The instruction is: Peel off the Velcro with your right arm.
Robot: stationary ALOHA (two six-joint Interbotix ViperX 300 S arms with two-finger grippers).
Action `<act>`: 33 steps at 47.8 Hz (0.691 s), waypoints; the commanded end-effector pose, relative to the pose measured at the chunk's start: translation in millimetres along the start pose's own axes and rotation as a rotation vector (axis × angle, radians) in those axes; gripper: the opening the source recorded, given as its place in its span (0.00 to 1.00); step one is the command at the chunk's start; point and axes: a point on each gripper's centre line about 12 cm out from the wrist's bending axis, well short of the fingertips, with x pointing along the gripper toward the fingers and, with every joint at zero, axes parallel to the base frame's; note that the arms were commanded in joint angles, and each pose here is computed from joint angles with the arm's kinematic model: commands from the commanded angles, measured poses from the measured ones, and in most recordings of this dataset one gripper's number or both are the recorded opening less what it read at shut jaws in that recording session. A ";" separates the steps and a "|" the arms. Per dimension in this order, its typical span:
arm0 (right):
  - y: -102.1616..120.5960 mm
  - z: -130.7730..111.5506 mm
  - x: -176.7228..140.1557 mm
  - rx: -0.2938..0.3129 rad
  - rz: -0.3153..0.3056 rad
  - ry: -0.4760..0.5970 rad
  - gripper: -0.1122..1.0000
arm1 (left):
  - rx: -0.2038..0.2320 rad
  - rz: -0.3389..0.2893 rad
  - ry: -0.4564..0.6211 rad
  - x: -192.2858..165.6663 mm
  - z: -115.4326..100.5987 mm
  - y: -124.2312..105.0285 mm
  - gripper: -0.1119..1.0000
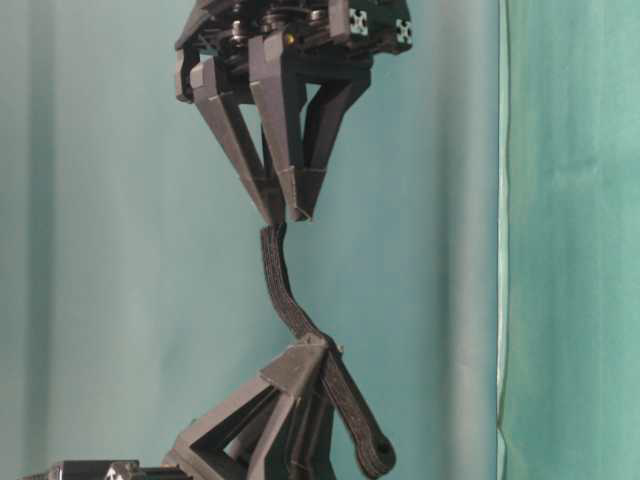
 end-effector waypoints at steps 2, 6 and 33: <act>-6.8 11.0 3.3 0.000 -0.026 -0.047 0.09 | -0.001 -0.022 -0.037 -2.5 11.3 -6.5 0.19; -8.5 12.0 3.5 0.000 -0.034 -0.056 0.08 | 0.000 -0.020 -0.037 -2.1 11.2 -5.9 0.19; -13.5 6.1 5.4 0.001 -0.065 -0.078 0.08 | -0.001 -0.019 -0.036 -1.8 10.9 -5.6 0.19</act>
